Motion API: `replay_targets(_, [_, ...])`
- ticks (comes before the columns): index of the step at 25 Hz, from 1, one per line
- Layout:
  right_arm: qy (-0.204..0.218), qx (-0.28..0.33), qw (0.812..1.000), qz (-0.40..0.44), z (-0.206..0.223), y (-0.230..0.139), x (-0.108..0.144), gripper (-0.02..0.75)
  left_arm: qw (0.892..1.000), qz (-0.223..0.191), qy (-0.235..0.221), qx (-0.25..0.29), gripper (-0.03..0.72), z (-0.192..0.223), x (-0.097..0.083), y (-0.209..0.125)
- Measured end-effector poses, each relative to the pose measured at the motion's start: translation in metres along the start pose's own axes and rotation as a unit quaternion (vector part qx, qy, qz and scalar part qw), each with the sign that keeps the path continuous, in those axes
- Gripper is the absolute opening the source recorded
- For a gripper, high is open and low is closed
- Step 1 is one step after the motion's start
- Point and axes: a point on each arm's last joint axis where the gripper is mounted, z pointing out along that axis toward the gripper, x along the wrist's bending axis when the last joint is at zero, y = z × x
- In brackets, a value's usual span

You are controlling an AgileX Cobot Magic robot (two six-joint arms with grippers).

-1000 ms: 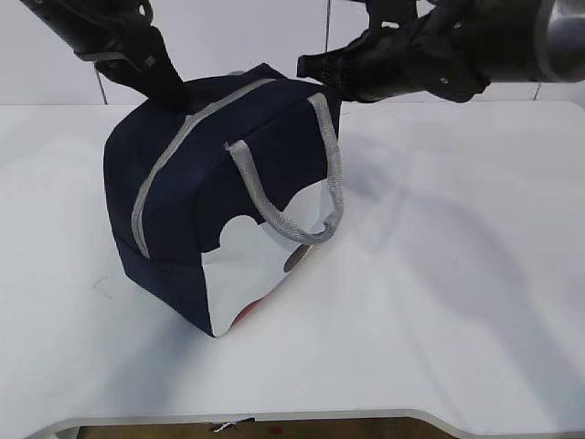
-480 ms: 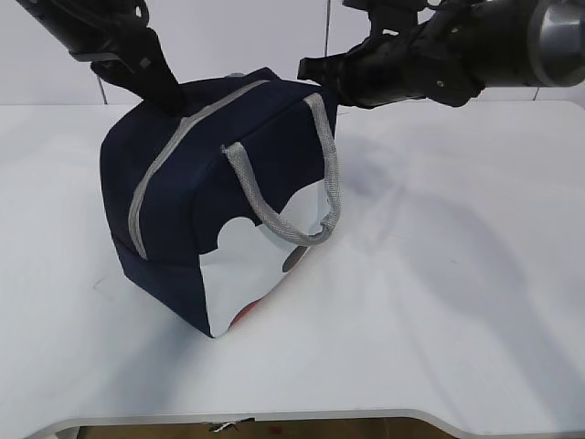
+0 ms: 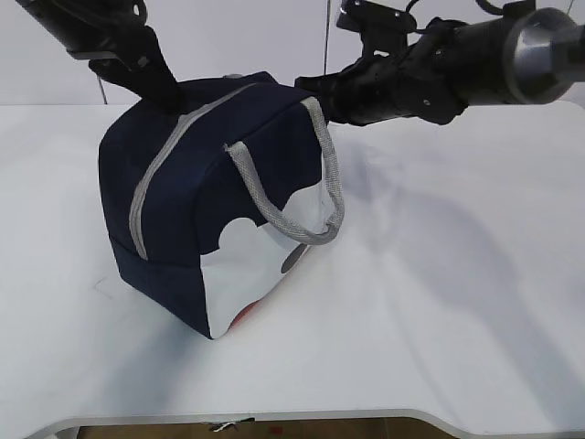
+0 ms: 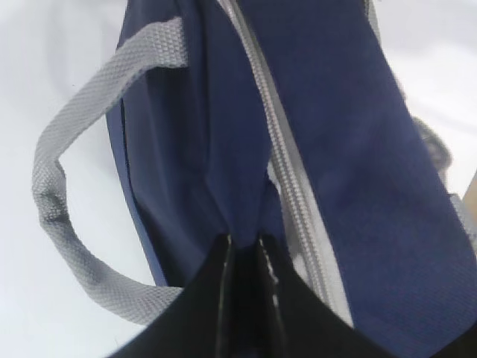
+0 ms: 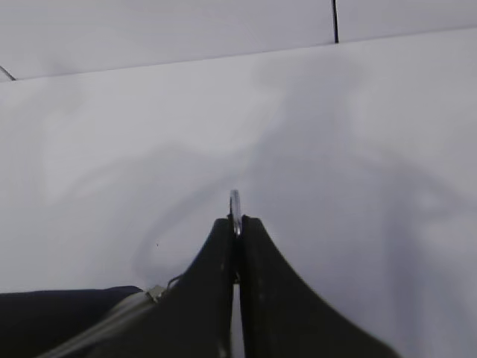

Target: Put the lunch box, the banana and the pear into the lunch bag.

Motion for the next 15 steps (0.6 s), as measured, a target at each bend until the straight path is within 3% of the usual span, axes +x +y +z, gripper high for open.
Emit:
replay_targets(10, [-0.007,0.009,1.0,0.012,0.002,-0.002,-0.001,0.017,1.0,0.002,0.004,0.001,0.025,0.0,0.001,0.0])
replay_targets(15, [-0.015,-0.003,1.0,-0.027,-0.008,0.007,-0.001,0.039,1.0,0.002,0.004,0.002,0.025,-0.002,0.0,0.0])
